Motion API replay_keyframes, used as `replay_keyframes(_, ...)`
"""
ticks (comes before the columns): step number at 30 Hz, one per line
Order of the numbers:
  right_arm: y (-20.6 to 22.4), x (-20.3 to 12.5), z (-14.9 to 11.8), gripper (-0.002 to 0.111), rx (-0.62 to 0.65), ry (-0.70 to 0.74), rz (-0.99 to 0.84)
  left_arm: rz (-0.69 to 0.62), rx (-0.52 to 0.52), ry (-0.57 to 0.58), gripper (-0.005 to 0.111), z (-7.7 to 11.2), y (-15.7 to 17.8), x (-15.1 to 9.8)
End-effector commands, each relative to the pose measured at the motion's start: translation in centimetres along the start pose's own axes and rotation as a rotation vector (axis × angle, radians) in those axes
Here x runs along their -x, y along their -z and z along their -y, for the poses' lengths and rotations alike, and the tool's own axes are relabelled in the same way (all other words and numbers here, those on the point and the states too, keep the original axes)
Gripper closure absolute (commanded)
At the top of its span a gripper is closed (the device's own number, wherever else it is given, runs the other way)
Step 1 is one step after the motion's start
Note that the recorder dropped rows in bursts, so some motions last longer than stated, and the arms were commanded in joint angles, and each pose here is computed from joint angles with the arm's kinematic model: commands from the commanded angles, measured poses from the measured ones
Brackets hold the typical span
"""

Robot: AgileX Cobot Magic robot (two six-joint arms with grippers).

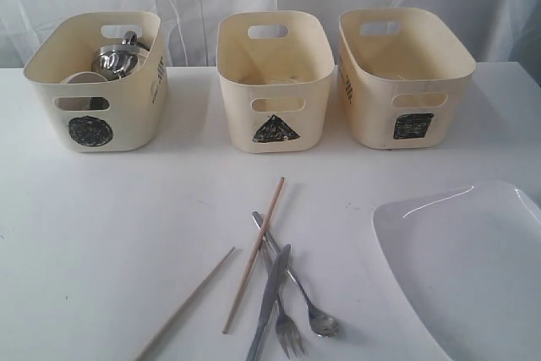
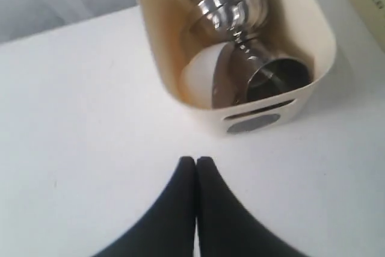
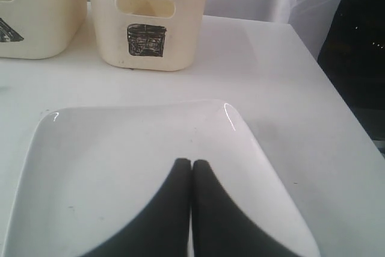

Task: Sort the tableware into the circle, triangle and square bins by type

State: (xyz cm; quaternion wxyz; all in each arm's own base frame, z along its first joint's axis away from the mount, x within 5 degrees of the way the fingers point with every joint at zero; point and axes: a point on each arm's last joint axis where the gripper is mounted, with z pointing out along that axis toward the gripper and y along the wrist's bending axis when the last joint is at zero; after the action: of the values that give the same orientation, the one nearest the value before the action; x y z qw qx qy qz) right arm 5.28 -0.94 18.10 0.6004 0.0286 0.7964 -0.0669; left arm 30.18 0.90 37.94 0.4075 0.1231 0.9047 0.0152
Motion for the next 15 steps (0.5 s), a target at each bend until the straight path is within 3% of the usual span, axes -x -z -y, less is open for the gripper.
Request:
replay_keyframes(1, 0.0, 0.1, 0.0, 0.108, 0.0, 0.008, 0.013, 0.037, 0.044, 0.239, 0.107, -2.0, 1.7, -4.5)
replay_keyframes(4, 0.0, 0.1, 0.0, 0.108, 0.0, 0.008, 0.013, 0.163, 0.139, 0.251, 0.107, -2.2, 3.6, -8.0)
replay_keyframes(9, 0.0, 0.1, 0.0, 0.108, 0.0, 0.008, 0.013, 0.437, 0.301, 0.206, 0.107, 0.9, 8.0, -13.6)
replay_keyframes(11, 0.0, 0.1, 0.0, 0.108, 0.0, 0.008, 0.013, 0.535, 0.26, 0.245, 0.107, 3.8, 10.3, -16.7)
replay_keyframes(12, 0.0, 0.1, 0.0, 0.108, 0.0, 0.008, 0.013, 0.566, 0.186, 0.243, 0.107, 5.9, 11.3, -18.5)
replay_keyframes(15, 0.0, 0.1, 0.0, 0.108, 0.0, 0.008, 0.013, 0.554, -0.034, 0.236, 0.107, 9.5, 11.9, -21.3)
